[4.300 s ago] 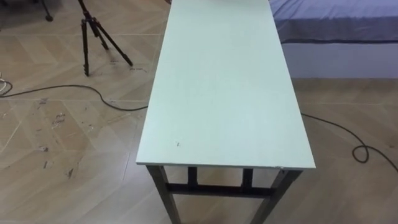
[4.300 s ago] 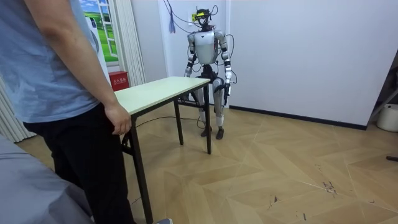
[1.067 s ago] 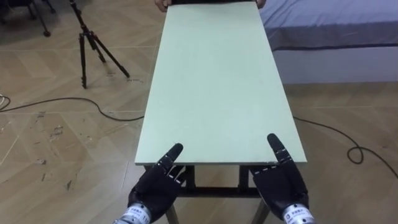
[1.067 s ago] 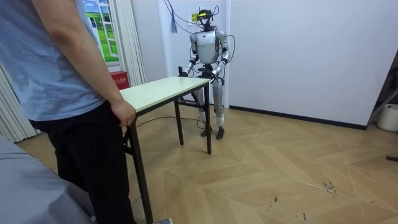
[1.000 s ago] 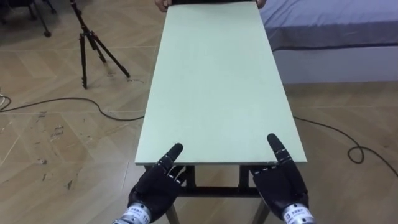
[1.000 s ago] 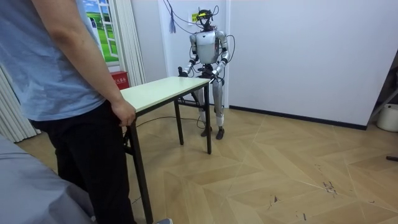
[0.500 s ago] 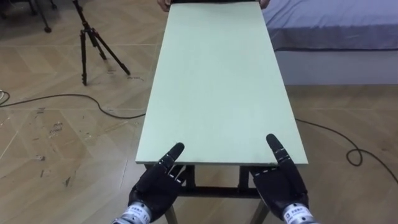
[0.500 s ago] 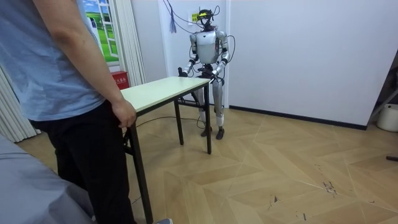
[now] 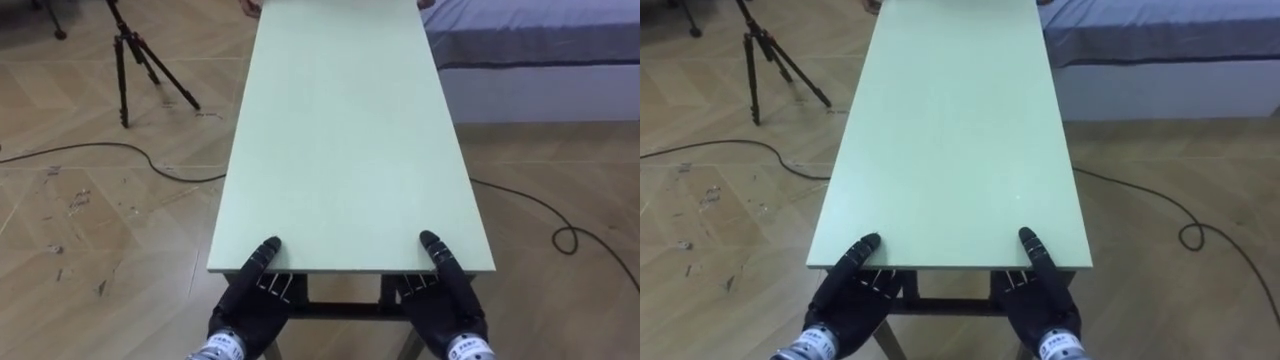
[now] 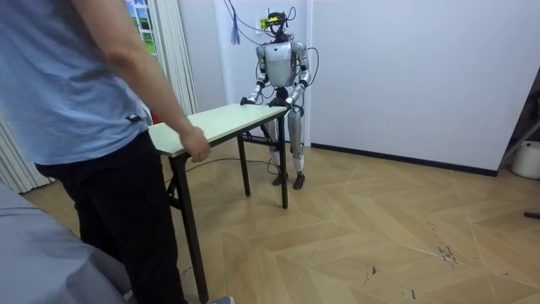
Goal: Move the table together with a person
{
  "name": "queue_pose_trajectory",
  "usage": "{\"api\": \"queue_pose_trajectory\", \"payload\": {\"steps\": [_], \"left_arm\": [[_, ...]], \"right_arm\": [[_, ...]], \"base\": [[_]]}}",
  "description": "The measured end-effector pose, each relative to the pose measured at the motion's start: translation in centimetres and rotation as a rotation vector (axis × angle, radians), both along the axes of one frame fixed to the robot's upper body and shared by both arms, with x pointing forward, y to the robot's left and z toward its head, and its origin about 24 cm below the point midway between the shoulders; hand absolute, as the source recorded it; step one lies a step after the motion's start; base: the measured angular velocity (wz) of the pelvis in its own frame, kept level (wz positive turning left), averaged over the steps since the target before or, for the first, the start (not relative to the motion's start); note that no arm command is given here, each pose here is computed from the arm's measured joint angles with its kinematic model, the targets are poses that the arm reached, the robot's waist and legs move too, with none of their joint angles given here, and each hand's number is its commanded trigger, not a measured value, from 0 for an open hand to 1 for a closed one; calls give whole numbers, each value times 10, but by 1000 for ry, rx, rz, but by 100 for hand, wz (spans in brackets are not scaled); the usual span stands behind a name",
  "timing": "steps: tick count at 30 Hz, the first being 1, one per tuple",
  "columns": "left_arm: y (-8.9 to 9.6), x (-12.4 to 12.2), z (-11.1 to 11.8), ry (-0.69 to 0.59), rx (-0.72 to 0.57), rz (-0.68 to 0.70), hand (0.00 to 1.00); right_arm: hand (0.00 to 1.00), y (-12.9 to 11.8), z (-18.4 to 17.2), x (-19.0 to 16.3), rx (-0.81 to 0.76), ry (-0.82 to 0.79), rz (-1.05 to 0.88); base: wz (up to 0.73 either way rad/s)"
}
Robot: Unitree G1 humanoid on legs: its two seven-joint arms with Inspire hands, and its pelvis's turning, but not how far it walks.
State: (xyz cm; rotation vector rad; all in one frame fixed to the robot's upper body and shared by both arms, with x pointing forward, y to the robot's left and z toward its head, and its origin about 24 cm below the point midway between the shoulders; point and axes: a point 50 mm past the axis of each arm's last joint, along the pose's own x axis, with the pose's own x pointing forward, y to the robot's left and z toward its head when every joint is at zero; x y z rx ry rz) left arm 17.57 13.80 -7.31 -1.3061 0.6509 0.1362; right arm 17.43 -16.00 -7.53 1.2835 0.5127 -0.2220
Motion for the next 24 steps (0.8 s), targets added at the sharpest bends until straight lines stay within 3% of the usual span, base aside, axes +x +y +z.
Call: {"api": "queue_pose_trajectory", "payload": {"steps": [17,24], "left_arm": [[1,-3,1,-17,70,-18,100],[4,-8,5,-92,147,-31,100]], "right_arm": [[100,2,1,1,-9,-6,-1],[100,6,4,-1,-9,-69,17]], "base": [[0],[1]]}}
